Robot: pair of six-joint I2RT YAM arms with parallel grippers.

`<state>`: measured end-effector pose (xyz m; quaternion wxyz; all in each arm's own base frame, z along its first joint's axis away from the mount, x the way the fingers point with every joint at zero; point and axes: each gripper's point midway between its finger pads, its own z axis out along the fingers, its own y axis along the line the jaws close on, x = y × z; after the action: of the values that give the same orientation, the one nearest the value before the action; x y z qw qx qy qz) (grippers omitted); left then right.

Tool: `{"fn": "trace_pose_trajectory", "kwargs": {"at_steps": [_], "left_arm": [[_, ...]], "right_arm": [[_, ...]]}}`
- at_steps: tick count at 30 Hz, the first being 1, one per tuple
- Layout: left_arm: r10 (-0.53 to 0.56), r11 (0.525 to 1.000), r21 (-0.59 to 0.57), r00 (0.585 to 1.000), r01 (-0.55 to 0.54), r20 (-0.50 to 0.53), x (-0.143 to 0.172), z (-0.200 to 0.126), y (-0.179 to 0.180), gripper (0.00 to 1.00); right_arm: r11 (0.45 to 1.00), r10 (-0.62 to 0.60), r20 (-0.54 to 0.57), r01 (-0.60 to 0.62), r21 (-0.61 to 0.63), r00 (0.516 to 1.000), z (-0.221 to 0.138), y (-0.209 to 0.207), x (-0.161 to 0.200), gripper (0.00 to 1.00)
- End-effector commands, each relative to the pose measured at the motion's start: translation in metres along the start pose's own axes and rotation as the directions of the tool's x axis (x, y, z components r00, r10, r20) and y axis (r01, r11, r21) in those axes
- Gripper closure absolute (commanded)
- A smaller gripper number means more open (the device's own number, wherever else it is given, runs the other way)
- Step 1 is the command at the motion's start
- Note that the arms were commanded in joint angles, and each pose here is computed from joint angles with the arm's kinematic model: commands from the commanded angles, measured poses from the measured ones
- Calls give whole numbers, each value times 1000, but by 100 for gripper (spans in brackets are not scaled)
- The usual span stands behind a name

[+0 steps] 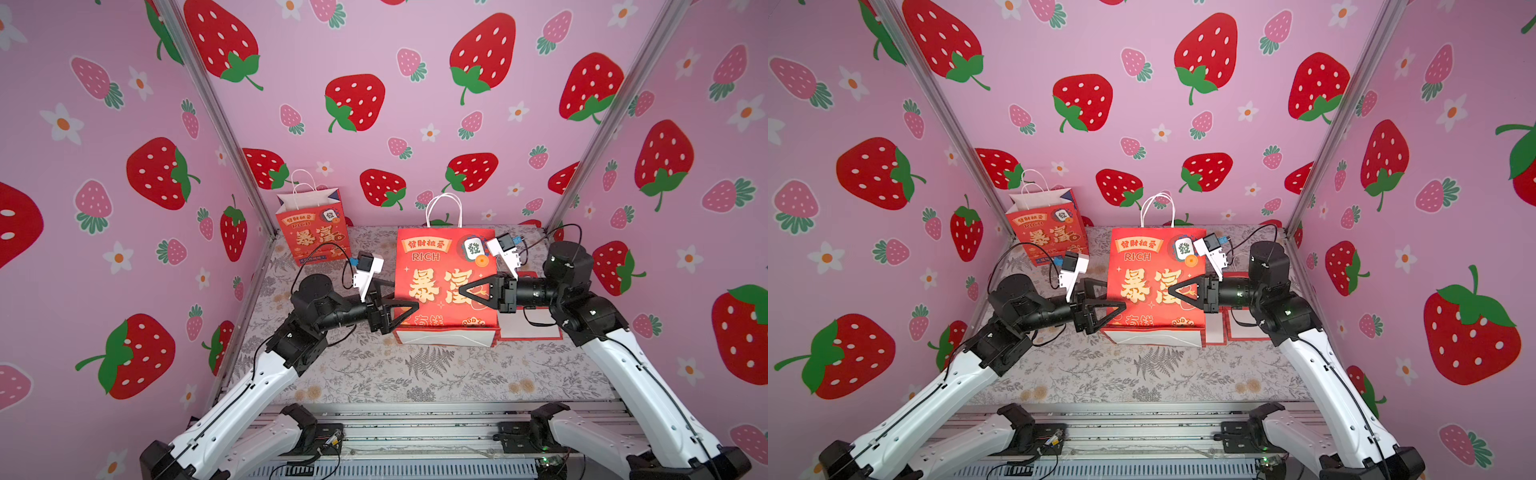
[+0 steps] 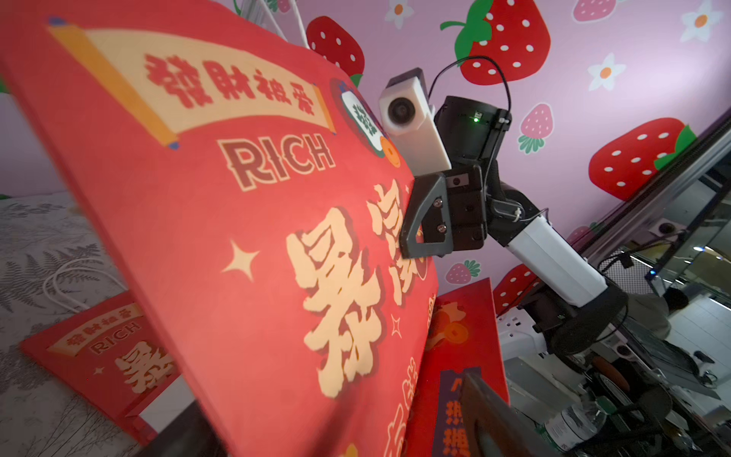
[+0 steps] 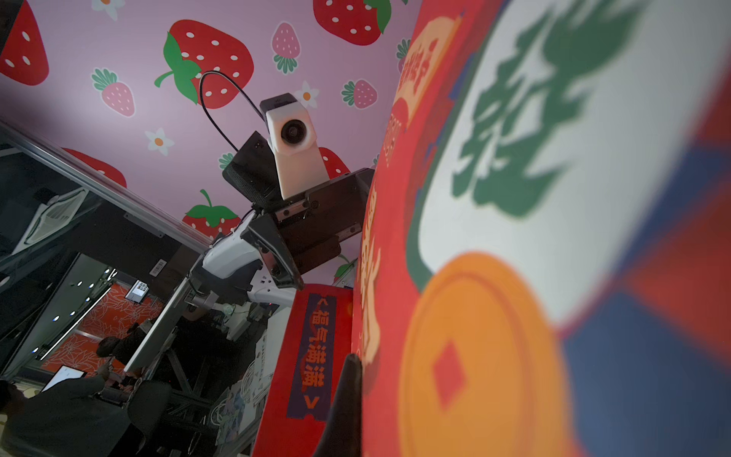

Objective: Put away the paper bag
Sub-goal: Press the paper bag.

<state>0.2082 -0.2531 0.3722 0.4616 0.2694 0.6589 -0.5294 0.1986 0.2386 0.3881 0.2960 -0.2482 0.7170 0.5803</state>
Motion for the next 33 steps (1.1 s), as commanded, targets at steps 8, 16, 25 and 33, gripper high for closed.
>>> {"fn": "trace_pose_trajectory", "kwargs": {"at_steps": [8,16,25,33], "left_arm": [[93,993,-71,995,-89,49,-11,-29,-2,1],[43,998,-38,999,-44,-26,7,-12,14,1],[1,1000,-14,997,-2,-76,20,1,27,1],[-19,1000,-16,998,18,-59,20,7,35,1]], "right_arm": [[950,-23,159,-28,312,987,-23,-31,-31,100],[967,21,214,-74,242,977,-18,-24,-46,100],[987,77,223,-106,122,972,-9,-16,-50,100],[988,152,158,-150,-24,976,11,-14,-40,100]]}}
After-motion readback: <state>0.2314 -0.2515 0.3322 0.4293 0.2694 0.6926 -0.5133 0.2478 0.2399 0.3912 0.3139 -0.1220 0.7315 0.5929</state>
